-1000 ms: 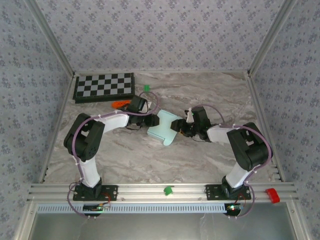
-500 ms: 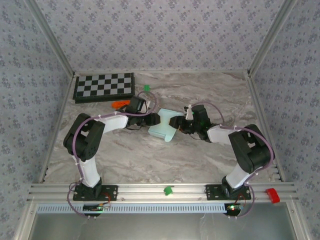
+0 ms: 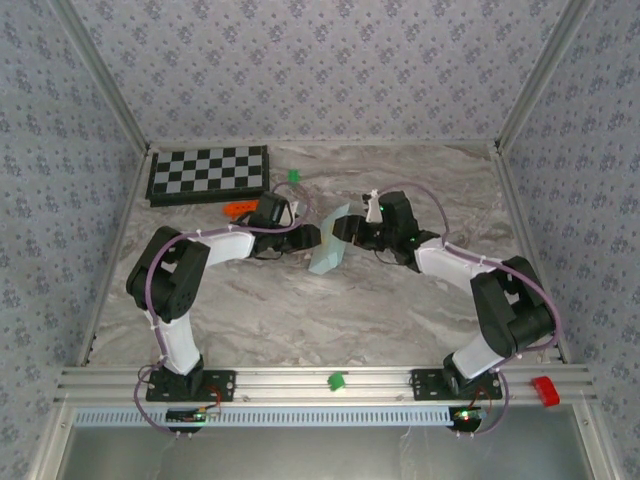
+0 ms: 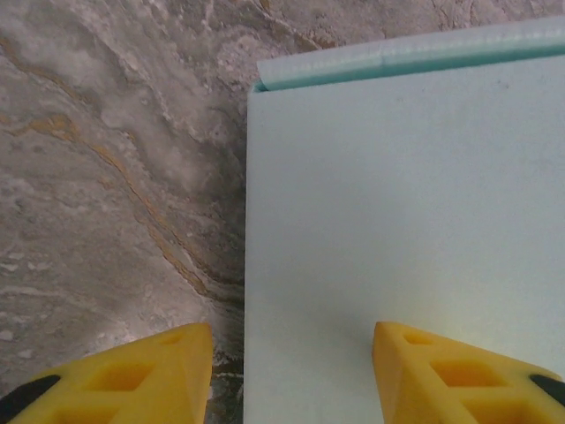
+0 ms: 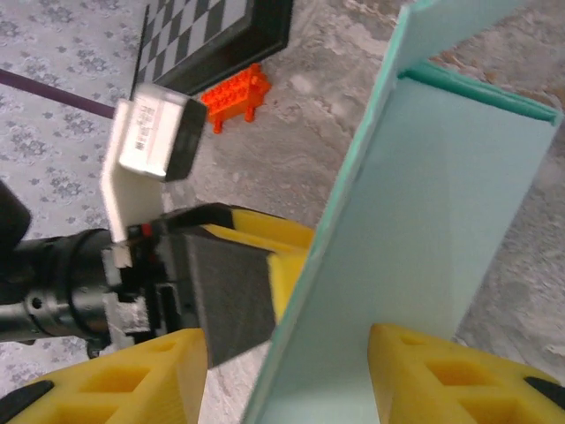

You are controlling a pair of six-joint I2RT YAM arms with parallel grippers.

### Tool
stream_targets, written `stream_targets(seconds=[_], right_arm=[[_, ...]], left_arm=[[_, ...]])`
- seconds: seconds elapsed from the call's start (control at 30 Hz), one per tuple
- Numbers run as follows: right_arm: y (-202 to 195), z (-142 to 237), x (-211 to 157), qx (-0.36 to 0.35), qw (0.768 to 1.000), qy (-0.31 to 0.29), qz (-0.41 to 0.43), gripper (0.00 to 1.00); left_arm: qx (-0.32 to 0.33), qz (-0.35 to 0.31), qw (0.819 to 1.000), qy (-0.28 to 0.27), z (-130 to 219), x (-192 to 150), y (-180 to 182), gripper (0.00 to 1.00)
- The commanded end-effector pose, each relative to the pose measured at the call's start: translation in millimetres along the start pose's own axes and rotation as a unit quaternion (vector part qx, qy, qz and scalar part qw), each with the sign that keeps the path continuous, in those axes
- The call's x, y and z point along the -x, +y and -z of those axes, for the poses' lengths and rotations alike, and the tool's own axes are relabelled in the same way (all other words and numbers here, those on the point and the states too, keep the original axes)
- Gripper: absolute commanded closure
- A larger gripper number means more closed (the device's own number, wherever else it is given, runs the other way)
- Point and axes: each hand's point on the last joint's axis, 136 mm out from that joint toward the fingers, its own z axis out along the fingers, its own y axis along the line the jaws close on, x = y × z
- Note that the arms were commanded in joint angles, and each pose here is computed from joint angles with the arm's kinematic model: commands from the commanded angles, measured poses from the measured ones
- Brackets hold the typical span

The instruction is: Fold the paper box

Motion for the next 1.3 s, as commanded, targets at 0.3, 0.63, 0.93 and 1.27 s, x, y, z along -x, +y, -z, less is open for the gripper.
stream_targets(seconds=[0.3, 0.63, 0.93, 1.27], right_arm=[[19, -25, -1, 0.013, 0.999, 0.042, 0.023, 0.47], [38, -22, 22, -0.009, 0.997, 0.035, 0.075, 0.47], [24, 2, 39, -0.068, 0.994, 0.017, 0.08, 0.47], [1, -10, 5, -0.055, 0.997, 0.051, 0.027, 0.48]], left_arm=[[-0.002, 0.02, 0.999, -0.029, 15, 6, 6, 0.48], [0.052, 0.021, 0.996, -0.064, 39, 15, 20, 0.46], [0.067, 0.006, 0.994, -0.081, 53, 22, 17, 0.46], [0.038, -0.023, 0.996, -0.074, 53, 25, 2, 0.46]])
